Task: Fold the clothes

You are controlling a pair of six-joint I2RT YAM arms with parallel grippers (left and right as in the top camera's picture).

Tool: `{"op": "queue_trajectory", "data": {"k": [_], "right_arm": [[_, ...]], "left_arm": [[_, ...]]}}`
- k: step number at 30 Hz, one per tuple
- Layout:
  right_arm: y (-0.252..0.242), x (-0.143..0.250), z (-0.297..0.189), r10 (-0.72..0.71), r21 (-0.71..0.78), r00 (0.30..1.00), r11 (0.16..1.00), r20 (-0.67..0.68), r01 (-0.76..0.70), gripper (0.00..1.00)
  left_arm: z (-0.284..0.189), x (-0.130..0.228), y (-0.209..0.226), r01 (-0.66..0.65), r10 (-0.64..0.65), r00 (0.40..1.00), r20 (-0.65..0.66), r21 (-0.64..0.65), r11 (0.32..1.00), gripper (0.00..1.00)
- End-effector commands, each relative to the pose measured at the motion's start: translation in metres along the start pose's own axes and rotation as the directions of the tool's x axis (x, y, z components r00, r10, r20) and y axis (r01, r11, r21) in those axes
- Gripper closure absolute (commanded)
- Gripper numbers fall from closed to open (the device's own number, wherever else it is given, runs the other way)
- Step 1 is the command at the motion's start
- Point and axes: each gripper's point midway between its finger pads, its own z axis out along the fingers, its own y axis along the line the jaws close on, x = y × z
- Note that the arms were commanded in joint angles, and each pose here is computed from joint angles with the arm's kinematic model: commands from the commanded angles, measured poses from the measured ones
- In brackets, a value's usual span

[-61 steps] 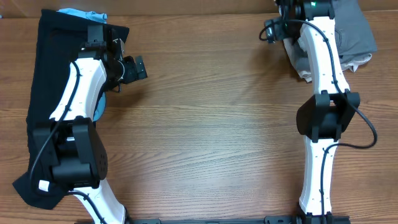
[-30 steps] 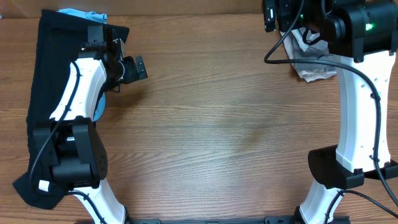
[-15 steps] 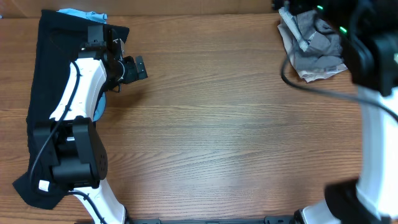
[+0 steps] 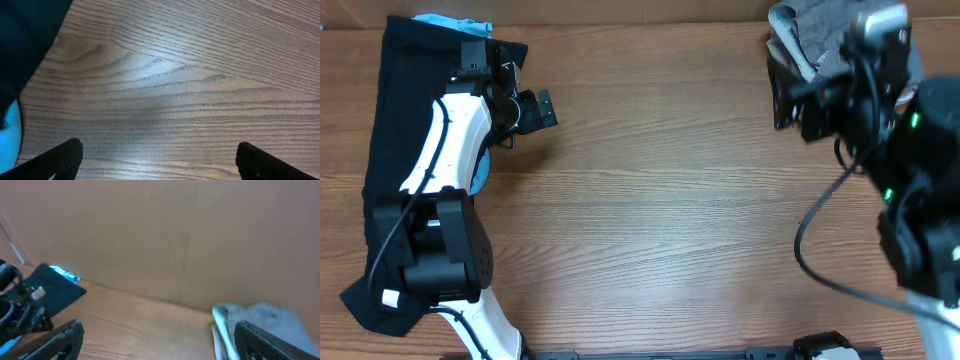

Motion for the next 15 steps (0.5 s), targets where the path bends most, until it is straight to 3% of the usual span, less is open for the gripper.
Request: {"op": "queue_trajectory", "data": {"k": [1, 15], "right_arm": [[-0.009, 0.031, -0.024, 0.099, 0.038, 0.994, 0.994, 0.040, -0.101, 0.00], [-0.019, 0.203, -0.054, 0.247, 0.088, 0.952, 0.960, 0.181, -0.266, 0.00]], "left_arm": [[-0.002, -0.003, -0.003, -0.014, 0.014, 1.000, 0.011, -0.002, 1.000, 0.00], [-0.002, -0.003, -0.003, -0.014, 0.014, 1.000, 0.011, -0.003, 1.000, 0.00]]}}
